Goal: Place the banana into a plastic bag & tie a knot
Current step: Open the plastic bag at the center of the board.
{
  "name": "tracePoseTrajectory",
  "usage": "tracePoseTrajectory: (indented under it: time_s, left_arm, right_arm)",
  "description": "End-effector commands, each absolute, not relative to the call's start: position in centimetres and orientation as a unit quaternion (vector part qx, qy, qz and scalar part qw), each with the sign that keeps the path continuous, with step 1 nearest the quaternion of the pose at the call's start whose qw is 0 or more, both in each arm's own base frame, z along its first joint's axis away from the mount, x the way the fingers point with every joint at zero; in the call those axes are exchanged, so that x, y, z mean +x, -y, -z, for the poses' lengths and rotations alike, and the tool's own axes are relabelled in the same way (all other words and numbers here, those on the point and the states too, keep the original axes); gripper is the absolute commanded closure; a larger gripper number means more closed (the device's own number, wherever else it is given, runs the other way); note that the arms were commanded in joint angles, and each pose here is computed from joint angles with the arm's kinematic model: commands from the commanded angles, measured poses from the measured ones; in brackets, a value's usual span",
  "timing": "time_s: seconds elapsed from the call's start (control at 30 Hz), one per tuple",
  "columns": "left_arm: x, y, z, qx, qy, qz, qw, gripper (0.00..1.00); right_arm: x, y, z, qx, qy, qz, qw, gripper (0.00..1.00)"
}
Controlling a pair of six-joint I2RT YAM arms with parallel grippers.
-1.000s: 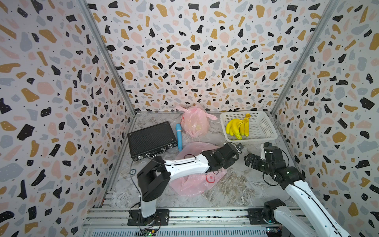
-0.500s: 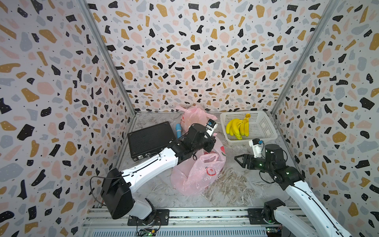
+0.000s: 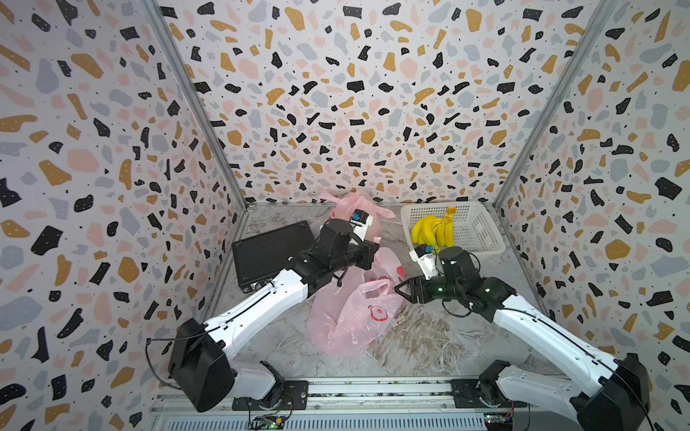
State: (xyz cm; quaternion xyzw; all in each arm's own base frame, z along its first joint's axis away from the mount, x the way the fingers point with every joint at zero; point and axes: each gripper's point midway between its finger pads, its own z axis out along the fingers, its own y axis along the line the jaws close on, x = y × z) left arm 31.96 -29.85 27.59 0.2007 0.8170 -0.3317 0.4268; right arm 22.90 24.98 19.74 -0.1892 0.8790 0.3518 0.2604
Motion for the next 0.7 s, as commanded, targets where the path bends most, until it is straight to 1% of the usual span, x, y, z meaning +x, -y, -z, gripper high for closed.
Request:
tracePoseTrajectory:
  time_s: [0.0,0.27,0.33,0.43,0.57,0.67]
  left_arm:
    - [31.7,29.7,-28.9,0.192,-0.804,0.357,0.436,1.0]
    - [32.1,29.2,-28.7,0.182,-0.805,0.361,0.435,1.0]
    - [32.1,29.1,-28.7,0.181,-0.805,0.361,0.435,1.0]
    - [32.3,28.7,-28.6,0.175,-0.807,0.359,0.435,1.0]
    - [32.8,28.0,-28.3,0.156,-0.813,0.356,0.434,1.0]
    - [33.3,27.5,-28.4,0.141,-0.814,0.36,0.434,1.0]
  right_arm:
    - [23.8,-26.1,-21.2,-0.205,-0.871,-0.35,0.277,0.35]
    - [23.7,-28.8,-20.9,-0.233,-0.873,-0.345,0.254,0.37]
    - [24.2,-27.8,-20.9,-0.232,-0.884,-0.303,0.27,0.36]
    - [24.7,-26.0,-21.7,-0.228,-0.893,-0.25,0.297,0.3]
    - [23.7,-26.4,-23.9,-0.243,-0.877,-0.271,0.312,0.28]
    - [22.6,-28.0,-24.6,-0.256,-0.867,-0.304,0.301,0.28]
